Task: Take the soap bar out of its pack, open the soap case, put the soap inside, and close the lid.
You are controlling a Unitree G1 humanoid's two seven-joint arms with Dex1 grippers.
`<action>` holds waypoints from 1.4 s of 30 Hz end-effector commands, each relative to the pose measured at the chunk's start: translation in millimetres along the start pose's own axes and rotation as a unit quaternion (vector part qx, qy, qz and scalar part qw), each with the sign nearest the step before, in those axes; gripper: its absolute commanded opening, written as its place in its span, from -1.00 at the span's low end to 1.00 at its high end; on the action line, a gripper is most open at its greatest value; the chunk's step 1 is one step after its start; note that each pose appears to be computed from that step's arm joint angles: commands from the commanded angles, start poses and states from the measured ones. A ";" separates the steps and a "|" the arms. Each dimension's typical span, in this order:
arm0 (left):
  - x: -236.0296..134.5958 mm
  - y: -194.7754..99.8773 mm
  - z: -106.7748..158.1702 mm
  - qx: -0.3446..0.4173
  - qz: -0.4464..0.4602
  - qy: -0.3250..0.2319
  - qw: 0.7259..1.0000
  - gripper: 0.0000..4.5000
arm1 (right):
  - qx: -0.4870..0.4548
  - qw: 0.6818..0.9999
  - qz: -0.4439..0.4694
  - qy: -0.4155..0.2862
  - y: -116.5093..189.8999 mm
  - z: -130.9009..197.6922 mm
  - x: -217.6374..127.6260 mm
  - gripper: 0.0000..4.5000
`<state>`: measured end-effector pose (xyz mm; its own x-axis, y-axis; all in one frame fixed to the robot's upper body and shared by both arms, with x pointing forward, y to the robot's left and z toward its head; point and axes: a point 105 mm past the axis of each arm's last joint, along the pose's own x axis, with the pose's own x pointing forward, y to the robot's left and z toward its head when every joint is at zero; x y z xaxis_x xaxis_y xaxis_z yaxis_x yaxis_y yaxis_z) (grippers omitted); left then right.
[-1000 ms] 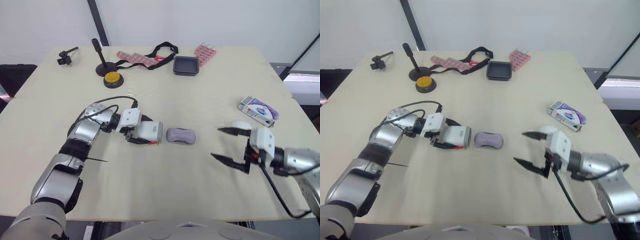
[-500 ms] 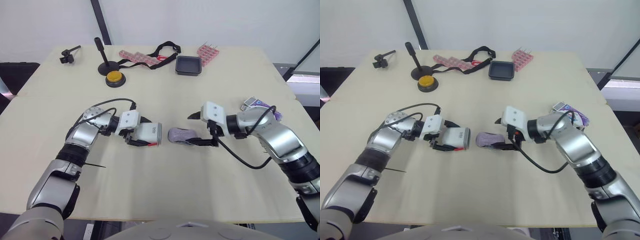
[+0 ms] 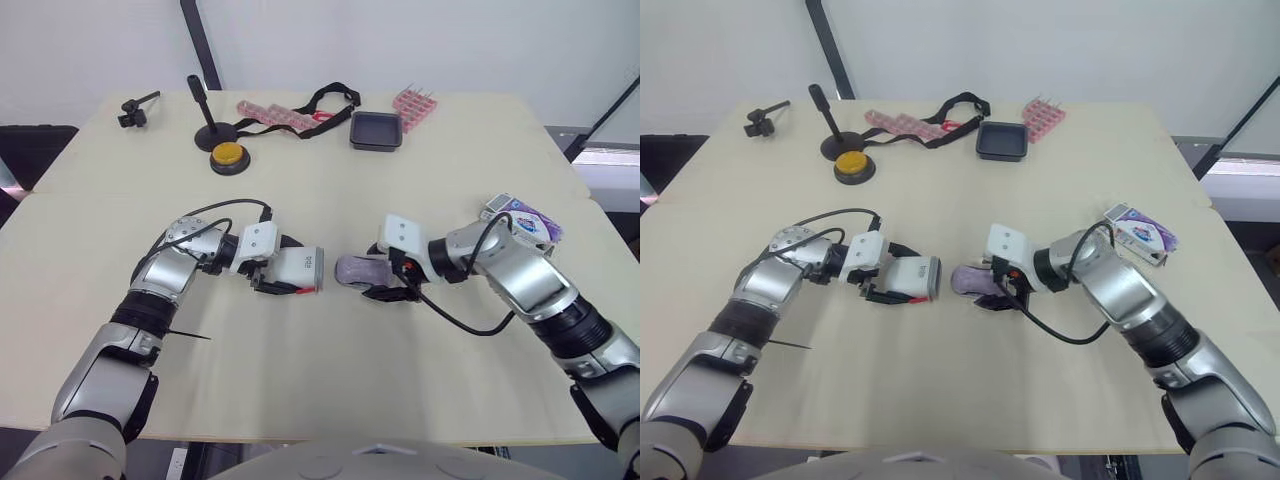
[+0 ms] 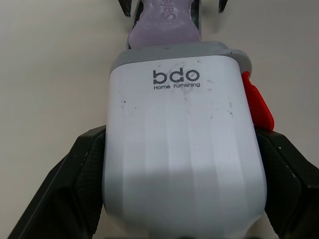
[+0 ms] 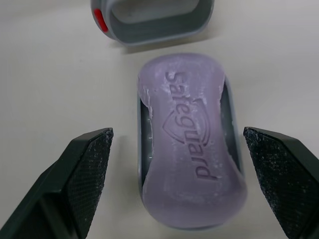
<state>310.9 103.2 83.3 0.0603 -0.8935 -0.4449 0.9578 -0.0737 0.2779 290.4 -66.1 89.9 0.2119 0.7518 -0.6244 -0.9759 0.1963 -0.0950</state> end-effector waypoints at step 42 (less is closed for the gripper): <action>10.6 3.2 15.5 0.007 0.011 -0.038 0.999 0.55 | -0.098 0.994 0.033 0.039 2.4 24.1 -10.1 0.13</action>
<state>310.3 88.7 82.7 0.0571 -0.9147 -0.4000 0.9618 -0.0570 0.2677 287.2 -60.6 104.9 0.1369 0.7024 -0.6985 -0.9870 0.0366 -0.1566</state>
